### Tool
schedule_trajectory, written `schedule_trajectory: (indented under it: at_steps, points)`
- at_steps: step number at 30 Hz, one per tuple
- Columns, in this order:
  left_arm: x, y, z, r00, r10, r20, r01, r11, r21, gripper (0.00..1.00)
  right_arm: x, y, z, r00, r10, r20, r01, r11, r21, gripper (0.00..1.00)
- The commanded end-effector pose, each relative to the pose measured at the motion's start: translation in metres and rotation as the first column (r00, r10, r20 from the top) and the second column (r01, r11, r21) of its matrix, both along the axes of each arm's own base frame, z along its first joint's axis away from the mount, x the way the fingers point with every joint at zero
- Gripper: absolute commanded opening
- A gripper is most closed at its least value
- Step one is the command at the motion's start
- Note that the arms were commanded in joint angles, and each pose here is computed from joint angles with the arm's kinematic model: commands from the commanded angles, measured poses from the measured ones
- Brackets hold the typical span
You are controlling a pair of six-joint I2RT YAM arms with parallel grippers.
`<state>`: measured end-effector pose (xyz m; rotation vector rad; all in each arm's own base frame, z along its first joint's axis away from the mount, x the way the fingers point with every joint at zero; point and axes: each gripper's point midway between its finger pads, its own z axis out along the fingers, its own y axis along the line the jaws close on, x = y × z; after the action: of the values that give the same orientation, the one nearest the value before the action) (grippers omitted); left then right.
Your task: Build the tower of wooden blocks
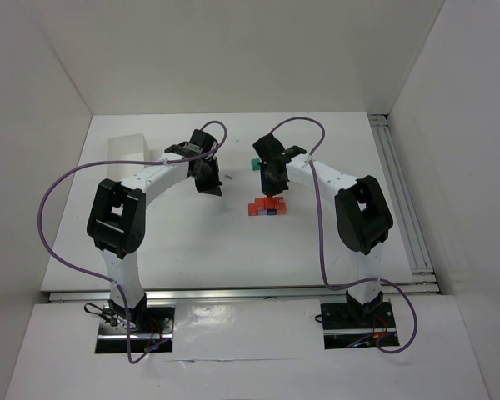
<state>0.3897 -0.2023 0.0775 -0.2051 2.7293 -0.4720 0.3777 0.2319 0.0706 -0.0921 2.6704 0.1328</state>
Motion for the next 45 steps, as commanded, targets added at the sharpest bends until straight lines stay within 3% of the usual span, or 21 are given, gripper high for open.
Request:
schedule_trajectory:
  at_steps: [1, 8, 15, 22, 34, 45]
  points:
    - [0.0, -0.003, 0.014, 0.999, -0.012, 0.033, 0.013, 1.0, -0.023, 0.0, -0.006, -0.004, 0.005, 1.0, -0.001, 0.002, 0.001, 0.999, -0.033, 0.14]
    - [0.0, -0.003, 0.014, 0.999, -0.012, 0.033, 0.013, 1.0, -0.023, 0.0, 0.016, -0.01, 0.052, 0.986, -0.078, 0.151, 0.082, 0.996, -0.018, 0.14]
    - [0.0, -0.003, 0.014, 0.999, -0.012, 0.033, 0.013, 1.0, -0.023, 0.0, 0.02, -0.037, 0.064, 0.957, -0.206, 0.202, 0.209, 0.978, 0.011, 0.15]
    - [0.002, -0.004, 0.017, 0.999, -0.012, 0.042, 0.013, 1.0, -0.027, 0.0, 0.0, -0.064, 0.034, 0.959, -0.249, 0.134, 0.253, 0.967, -0.012, 0.15]
    - [0.0, -0.007, 0.017, 0.999, -0.021, 0.042, 0.022, 0.999, -0.027, 0.0, -0.014, -0.053, 0.011, 0.981, -0.191, 0.036, 0.191, 0.982, 0.007, 0.15]
    - [-0.002, -0.006, 0.014, 0.999, -0.021, 0.033, 0.022, 0.999, -0.023, 0.0, -0.01, -0.047, 0.011, 0.985, -0.168, 0.035, 0.167, 0.986, 0.017, 0.15]
